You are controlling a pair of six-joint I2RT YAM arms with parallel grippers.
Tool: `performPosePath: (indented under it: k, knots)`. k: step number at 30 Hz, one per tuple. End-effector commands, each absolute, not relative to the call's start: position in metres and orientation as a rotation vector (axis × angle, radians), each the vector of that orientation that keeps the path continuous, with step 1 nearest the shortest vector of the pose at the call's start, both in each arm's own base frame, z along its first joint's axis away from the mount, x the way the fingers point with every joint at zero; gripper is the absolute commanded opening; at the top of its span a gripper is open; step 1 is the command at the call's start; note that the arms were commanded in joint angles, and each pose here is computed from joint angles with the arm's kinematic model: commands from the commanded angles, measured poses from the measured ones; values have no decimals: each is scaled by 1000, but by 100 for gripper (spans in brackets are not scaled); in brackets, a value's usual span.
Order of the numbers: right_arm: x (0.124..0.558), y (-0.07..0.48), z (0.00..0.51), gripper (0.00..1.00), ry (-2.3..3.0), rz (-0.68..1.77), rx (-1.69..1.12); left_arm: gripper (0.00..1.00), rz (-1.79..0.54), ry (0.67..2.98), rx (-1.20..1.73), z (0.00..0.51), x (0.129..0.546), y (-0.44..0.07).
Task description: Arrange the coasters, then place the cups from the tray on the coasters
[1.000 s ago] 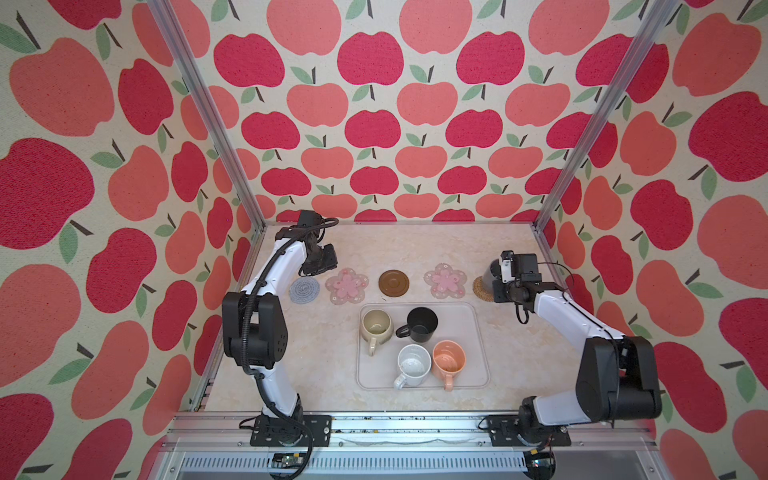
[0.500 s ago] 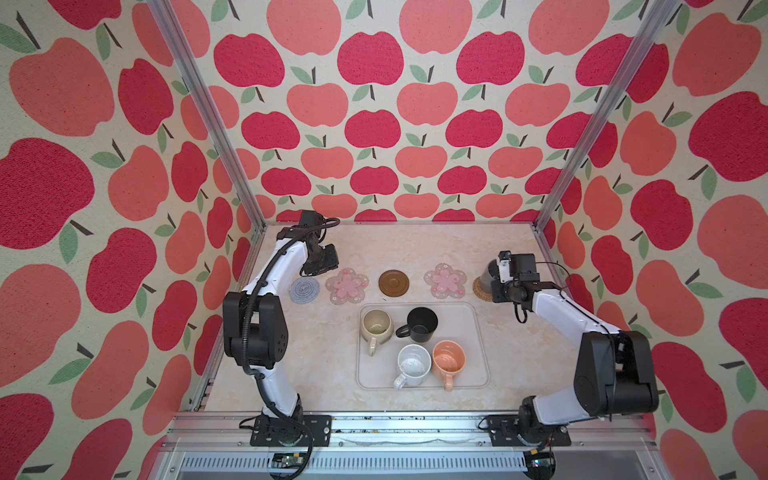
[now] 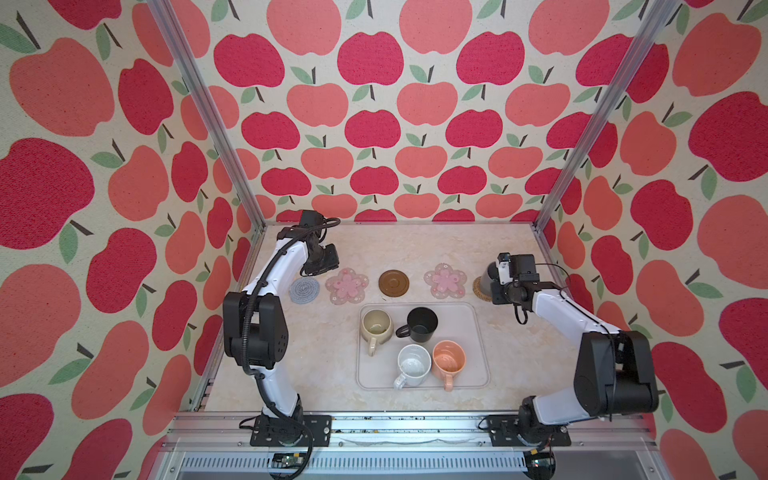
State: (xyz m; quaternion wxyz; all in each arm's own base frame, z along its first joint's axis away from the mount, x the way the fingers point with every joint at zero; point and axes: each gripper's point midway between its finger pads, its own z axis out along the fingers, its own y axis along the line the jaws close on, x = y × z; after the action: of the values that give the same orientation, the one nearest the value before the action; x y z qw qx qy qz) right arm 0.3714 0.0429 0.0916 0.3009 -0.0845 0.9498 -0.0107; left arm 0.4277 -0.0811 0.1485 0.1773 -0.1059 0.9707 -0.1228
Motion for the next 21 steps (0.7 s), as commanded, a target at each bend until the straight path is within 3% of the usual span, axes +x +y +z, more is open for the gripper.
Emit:
performPosePath:
  k: [1, 9, 21]
  knots:
    - [386, 48, 114, 0, 2437, 1, -222, 40, -357, 2773, -310, 147, 427, -85]
    - [385, 46, 110, 1, 2460, -25, -222, 40, -351, 2775, -309, 148, 424, -84]
    - [379, 48, 103, 31, 2523, -53, -226, 40, -353, 2775, -307, 151, 419, -86]
